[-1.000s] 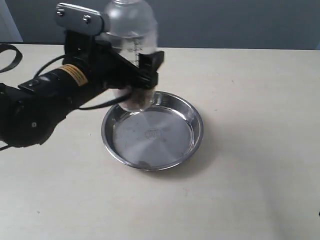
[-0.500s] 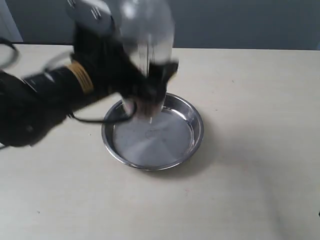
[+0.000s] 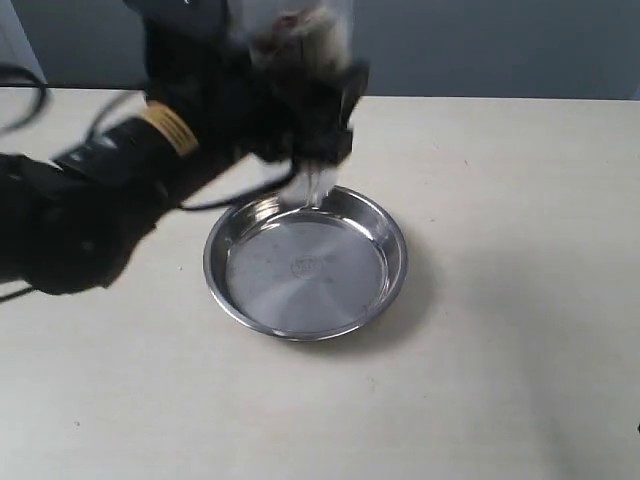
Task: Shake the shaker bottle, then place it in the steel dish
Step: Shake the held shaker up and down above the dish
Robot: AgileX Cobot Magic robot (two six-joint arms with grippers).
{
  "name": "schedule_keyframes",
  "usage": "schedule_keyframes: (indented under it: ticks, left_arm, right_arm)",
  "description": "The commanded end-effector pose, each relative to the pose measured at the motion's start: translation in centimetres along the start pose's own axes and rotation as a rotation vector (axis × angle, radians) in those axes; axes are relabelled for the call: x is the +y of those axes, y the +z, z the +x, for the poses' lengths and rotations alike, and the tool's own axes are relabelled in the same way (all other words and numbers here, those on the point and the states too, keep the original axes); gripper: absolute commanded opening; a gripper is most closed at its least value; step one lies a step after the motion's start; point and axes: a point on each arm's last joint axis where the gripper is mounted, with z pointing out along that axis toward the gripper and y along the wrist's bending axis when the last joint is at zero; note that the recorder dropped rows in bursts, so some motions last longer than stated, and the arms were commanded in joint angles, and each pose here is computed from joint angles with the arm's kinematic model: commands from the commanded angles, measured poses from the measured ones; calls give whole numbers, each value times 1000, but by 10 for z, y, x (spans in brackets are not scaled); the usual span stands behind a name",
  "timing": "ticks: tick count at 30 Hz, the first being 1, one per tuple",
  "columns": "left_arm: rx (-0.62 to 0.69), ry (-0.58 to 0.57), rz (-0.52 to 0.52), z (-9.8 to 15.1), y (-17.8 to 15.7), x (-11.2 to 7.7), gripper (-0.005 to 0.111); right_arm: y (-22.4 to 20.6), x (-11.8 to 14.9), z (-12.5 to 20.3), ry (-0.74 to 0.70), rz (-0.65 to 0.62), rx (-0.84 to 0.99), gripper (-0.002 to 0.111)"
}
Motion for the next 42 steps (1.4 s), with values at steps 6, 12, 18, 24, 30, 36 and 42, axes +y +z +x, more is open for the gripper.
schedule_keyframes:
  ticks: [6,12,18,24,30,36,42]
  left_arm:
    - [-332,165,123,-97,-10,-29,0]
    - [276,8,72,40,25,-19,0]
    - [-83,114,138,-17,16,-40,0]
    - [-148,76,113,-56,-3,-33,0]
    - [38,28,39,-1,11,-21,0]
    - [-332,115,148,-94,-23,-38,0]
    - [43,67,65,-28,-9,-15,0]
  right_arm:
    - [0,0,-1,-5,-2,-16,-1]
    - [0,0,-1,-5,-2,-16,-1]
    - [0,0,-1,-5,-2,-16,-1]
    - [0,0,-1,-5,-2,-16,-1]
    - [0,0,-1,-5,-2,-16,-1]
    - [0,0,-1,-5,-2,-16,-1]
    - [0,0,-1,-5,-2,-16,-1]
